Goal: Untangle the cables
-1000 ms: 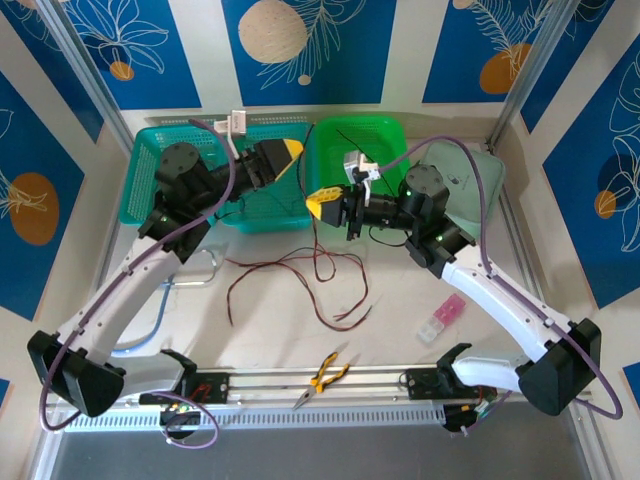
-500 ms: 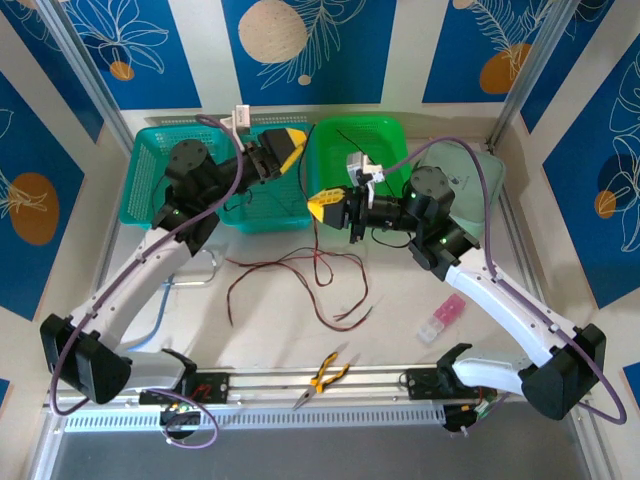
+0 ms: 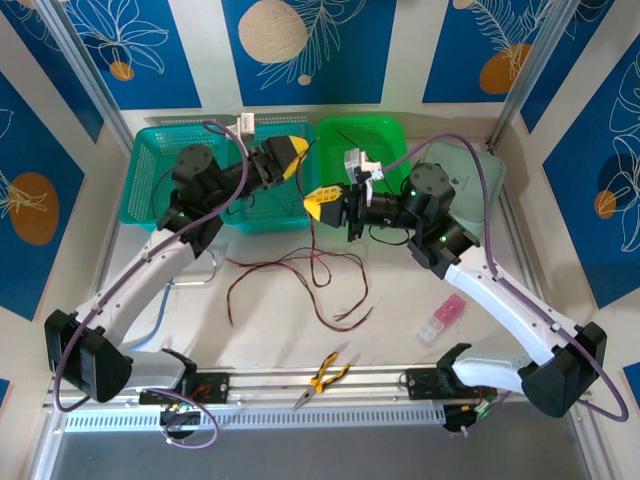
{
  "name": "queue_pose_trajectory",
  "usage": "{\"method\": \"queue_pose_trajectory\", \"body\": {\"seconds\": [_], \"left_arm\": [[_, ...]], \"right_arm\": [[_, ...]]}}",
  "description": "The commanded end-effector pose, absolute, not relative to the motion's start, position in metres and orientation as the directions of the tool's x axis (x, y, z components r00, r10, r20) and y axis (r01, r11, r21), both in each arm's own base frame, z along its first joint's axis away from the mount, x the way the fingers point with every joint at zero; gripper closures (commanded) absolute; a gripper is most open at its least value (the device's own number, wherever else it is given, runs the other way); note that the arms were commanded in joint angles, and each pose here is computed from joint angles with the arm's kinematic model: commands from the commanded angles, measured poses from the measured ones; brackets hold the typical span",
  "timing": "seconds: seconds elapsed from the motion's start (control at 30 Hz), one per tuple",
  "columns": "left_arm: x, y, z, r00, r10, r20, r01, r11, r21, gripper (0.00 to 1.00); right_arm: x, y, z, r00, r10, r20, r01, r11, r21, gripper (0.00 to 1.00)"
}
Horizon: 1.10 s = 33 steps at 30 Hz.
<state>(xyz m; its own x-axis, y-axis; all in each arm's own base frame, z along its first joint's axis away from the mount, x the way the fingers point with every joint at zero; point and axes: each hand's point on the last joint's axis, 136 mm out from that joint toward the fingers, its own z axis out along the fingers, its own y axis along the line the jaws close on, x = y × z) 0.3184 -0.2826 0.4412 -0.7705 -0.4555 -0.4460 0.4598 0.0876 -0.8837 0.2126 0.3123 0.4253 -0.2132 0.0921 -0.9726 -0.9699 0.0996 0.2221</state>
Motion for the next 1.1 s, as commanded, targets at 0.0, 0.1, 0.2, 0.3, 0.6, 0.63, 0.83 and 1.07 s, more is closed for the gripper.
{"method": "queue_pose_trajectory", "body": {"seconds": [0.0,0.1,0.2,0.3,0.6,0.63,0.83,1.07], "left_arm": [[0.311,-0.279,0.456,-0.752,-0.463,-0.469,0.502,0.057,-0.863,0.37],[0.311,-0.278,0.455,-0.748,-0.47,-0.469,0.503,0.061,-0.862,0.34],[0.313,-0.278,0.454,-0.748,-0.474,-0.465,0.499,0.061,-0.865,0.34],[0.315,-0.278,0.451,-0.748,-0.479,-0.459,0.491,0.065,-0.869,0.33],[0.32,-0.278,0.445,-0.746,-0.492,-0.449,0.482,0.067,-0.874,0.33],[0.32,-0.278,0.445,-0.745,-0.492,-0.45,0.483,0.067,-0.873,0.37],[0.318,-0.277,0.446,-0.746,-0.488,-0.452,0.485,0.066,-0.872,0.64],[0.314,-0.272,0.45,-0.728,-0.495,-0.475,0.496,0.098,-0.863,0.93]], "right_arm": [[0.206,0.313,0.443,-0.177,0.112,-0.978,-0.98,0.072,0.186,1.0],[0.204,0.312,0.444,-0.175,0.115,-0.978,-0.98,0.071,0.184,1.0],[0.204,0.31,0.444,-0.171,0.117,-0.978,-0.98,0.08,0.181,1.0],[0.202,0.307,0.446,-0.163,0.123,-0.979,-0.981,0.085,0.174,1.0],[0.197,0.302,0.446,-0.159,0.122,-0.98,-0.98,0.099,0.172,1.0],[0.197,0.302,0.445,-0.16,0.123,-0.979,-0.98,0.102,0.173,1.0],[0.204,0.302,0.44,-0.169,0.123,-0.978,-0.975,0.122,0.183,1.0],[0.212,0.301,0.439,-0.164,0.13,-0.978,-0.971,0.156,0.183,1.0]]}}
